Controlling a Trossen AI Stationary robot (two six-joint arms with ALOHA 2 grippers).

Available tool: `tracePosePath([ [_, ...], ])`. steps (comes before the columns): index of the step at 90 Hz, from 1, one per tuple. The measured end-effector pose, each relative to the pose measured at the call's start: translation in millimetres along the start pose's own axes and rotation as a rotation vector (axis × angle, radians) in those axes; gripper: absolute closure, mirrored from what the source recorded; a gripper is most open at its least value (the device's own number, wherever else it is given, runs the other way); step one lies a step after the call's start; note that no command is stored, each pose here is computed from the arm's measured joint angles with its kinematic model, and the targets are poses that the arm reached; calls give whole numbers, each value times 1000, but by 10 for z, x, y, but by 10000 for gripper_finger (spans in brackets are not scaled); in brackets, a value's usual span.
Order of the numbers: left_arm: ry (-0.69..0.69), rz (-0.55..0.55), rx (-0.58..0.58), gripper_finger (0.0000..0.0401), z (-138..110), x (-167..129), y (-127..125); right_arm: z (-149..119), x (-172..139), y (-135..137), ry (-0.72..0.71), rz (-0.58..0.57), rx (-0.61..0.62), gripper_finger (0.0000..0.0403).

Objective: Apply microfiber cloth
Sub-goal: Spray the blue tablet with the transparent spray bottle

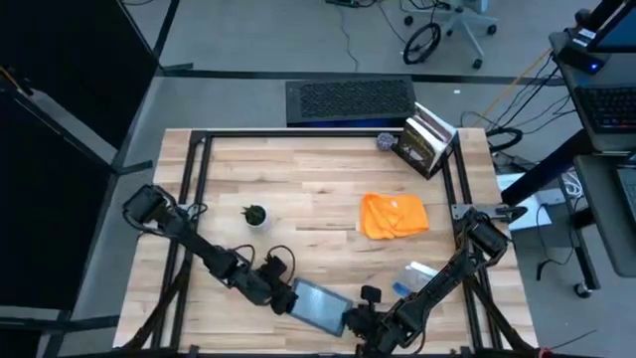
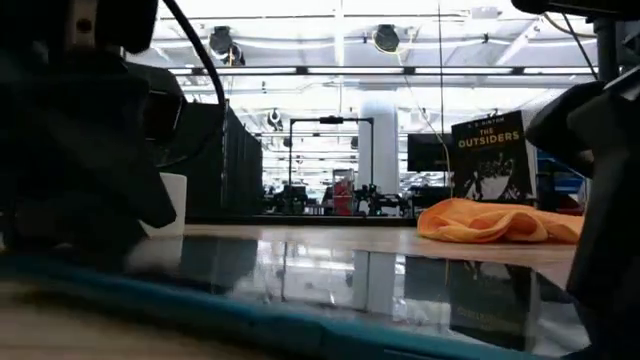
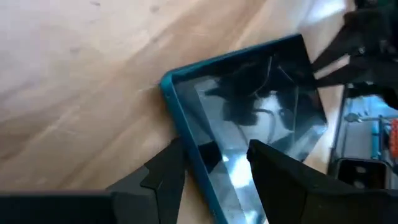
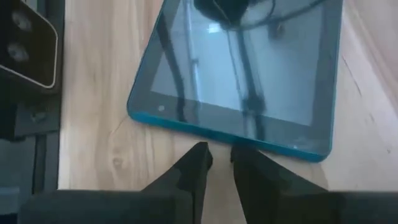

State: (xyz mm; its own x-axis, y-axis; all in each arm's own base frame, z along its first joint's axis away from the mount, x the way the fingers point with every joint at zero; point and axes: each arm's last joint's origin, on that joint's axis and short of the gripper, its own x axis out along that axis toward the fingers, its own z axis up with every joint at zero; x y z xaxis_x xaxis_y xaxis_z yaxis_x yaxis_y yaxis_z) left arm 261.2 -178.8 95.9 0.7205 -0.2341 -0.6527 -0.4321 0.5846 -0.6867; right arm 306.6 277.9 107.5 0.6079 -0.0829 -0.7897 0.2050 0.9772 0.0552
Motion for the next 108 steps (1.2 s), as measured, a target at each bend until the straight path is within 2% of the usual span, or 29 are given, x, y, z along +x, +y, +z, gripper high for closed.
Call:
tracePosePath([
  [10, 6, -58, -18, 240, 2, 4, -41, 11, 9, -1, -44, -26, 4, 339],
  [18, -7, -145, -19, 240, 18, 5, -124, 14, 15, -6, -56, -37, 3, 339],
  [36, -17, -150, -6, 246, 19, 3, -126, 32, 31, -11, -101, -59, 13, 339],
  [45, -21, -149, 22, 280, 18, 2, -124, 38, 37, -18, -115, -68, 12, 339],
  [59, -23, -183, 92, 376, 10, -11, -169, 65, 34, -31, -119, -70, 4, 339],
  [69, -43, -187, 147, 385, 16, -43, -192, 125, -64, -46, -89, -37, -43, 339],
  [80, -67, -190, 245, 386, 49, -126, -235, 277, -313, -70, -95, 6, -40, 339],
  [90, -110, -188, 333, 393, 98, -225, -293, 482, -644, -94, -159, 40, -22, 331],
  [99, -151, -185, 395, 394, 138, -322, -348, 629, -913, -158, -204, 74, -74, 308],
  [108, -169, -166, 432, 394, 161, -400, -373, 845, -1311, -279, -295, 117, -105, 272],
])
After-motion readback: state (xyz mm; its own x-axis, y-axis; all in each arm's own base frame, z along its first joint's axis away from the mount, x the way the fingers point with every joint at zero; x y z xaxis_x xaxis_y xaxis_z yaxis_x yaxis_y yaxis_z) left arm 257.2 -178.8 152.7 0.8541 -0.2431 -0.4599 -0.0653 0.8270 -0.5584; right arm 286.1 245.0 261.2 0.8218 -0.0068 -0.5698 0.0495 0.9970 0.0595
